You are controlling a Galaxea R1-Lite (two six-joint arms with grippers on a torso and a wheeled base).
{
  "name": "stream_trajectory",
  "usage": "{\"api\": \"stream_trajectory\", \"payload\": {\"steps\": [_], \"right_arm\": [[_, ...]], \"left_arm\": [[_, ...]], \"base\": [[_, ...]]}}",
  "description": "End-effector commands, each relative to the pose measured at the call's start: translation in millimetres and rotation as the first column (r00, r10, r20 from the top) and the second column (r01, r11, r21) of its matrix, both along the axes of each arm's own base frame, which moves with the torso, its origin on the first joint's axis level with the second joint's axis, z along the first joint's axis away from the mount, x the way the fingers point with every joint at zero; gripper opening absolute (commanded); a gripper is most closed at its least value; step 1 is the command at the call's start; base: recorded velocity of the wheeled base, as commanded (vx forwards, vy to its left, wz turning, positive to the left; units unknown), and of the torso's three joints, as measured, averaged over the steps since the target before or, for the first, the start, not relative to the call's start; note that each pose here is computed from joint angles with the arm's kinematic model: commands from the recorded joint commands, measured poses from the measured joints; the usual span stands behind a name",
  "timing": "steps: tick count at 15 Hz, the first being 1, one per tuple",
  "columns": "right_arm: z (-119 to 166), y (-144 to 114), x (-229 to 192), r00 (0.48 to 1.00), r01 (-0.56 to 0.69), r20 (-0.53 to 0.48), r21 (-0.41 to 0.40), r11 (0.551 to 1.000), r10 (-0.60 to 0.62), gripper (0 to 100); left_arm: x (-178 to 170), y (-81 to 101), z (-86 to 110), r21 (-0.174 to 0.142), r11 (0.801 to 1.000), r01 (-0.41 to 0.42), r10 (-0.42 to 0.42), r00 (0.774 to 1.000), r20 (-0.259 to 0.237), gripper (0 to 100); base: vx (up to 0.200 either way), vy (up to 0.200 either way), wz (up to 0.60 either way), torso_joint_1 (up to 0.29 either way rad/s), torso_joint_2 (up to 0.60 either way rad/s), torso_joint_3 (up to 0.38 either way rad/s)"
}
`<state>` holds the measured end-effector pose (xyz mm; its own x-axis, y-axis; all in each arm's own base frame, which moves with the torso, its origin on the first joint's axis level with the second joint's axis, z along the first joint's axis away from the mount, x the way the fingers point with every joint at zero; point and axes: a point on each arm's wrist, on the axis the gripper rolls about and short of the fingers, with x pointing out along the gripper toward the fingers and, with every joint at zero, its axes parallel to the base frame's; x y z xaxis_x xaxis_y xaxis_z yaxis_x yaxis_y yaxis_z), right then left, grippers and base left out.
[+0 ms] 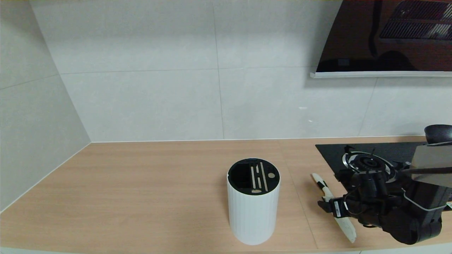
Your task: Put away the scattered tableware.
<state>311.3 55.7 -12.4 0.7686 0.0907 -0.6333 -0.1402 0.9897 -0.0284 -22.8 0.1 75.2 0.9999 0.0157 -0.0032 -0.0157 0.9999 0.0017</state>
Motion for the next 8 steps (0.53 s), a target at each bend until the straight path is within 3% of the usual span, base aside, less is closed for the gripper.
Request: {"api": "stream_trajectory", "payload": {"steps": [1, 4, 8], "right_arm": [[-22, 0, 7, 0.999, 0.015, -0.043, -0.012, 1.000, -0.016, 100], [-30, -2, 13, 1.000, 0.026, 0.013, -0.004, 1.000, -0.026, 100], [-35, -3, 17, 0.999, 0.045, 0.014, -0.017, 0.999, -0.045, 100]], "left_arm": [[0, 0.0, 0.0, 0.000, 1.000, -0.001, 0.001, 1.000, 0.000, 100], [0, 0.0, 0.0, 0.000, 1.000, -0.001, 0.001, 1.000, 0.000, 100], [0, 0.0, 0.0, 0.000, 1.000, -0.001, 0.001, 1.000, 0.000, 100]], "base": [[0.000, 0.000, 0.00, 0.000, 0.00, 0.000], [0.000, 0.000, 0.00, 0.000, 0.00, 0.000], [0.000, 0.000, 0.00, 0.000, 0.00, 0.000]]}}
